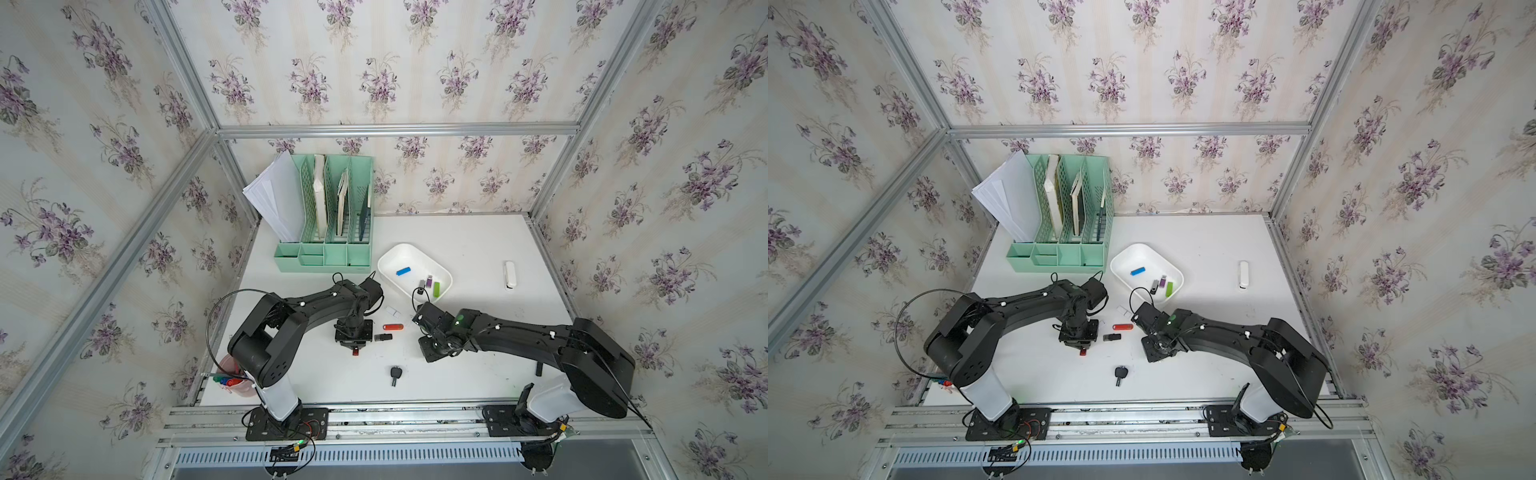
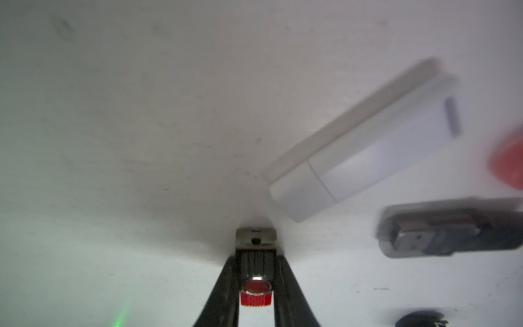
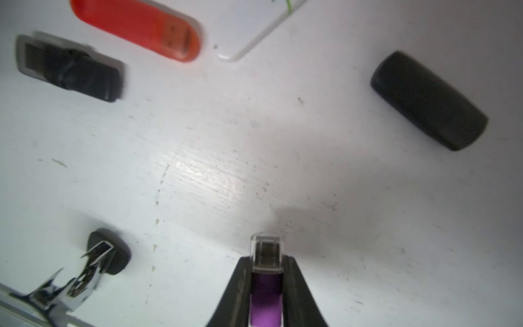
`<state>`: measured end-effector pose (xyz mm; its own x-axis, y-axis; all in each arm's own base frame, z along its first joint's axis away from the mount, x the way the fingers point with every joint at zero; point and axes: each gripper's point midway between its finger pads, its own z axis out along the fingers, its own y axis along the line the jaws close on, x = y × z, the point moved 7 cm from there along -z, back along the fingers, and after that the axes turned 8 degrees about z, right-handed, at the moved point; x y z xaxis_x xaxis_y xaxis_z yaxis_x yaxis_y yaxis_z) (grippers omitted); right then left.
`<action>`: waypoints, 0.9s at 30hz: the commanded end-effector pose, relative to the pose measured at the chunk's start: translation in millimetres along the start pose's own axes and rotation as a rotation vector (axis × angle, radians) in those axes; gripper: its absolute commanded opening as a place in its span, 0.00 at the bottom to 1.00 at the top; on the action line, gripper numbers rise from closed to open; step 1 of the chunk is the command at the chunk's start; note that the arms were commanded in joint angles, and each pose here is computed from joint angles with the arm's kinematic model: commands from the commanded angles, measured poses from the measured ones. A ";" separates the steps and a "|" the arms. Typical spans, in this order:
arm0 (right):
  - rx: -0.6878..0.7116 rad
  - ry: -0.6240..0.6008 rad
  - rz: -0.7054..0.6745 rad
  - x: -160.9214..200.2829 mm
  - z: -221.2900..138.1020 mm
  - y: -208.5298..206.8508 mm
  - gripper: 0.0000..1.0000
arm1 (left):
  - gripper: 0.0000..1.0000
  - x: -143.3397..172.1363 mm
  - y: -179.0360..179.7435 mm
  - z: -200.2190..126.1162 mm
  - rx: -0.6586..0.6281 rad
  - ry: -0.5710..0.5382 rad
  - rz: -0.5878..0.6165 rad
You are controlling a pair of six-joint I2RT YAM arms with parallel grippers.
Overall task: Put the usb flash drive into the storage box
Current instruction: Place the USB flash in the storage box.
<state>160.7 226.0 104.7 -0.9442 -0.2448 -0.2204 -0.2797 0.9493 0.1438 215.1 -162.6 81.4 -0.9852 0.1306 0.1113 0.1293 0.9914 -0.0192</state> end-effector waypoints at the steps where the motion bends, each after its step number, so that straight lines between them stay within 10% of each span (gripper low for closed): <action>1: 0.017 -0.014 0.003 -5.7 -14.4 0.9 0.22 | 0.23 -0.3 1.4 1.4 -0.009 0.005 0.010; 15: 0.032 -0.224 -0.007 -126.0 -79.3 -6.7 0.20 | 0.22 0.0 6.3 -3.3 0.000 0.034 0.012; 27: -0.003 -0.199 -0.008 -211.6 -22.0 -25.0 0.19 | 0.22 -10.9 13.4 -32.4 0.023 0.014 0.004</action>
<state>352.4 242.8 174.4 -0.9000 -0.1770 -0.3984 -0.2442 0.9618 0.1242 231.5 -153.7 104.1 -0.9864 0.1206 0.1116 0.1161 0.9922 -0.0461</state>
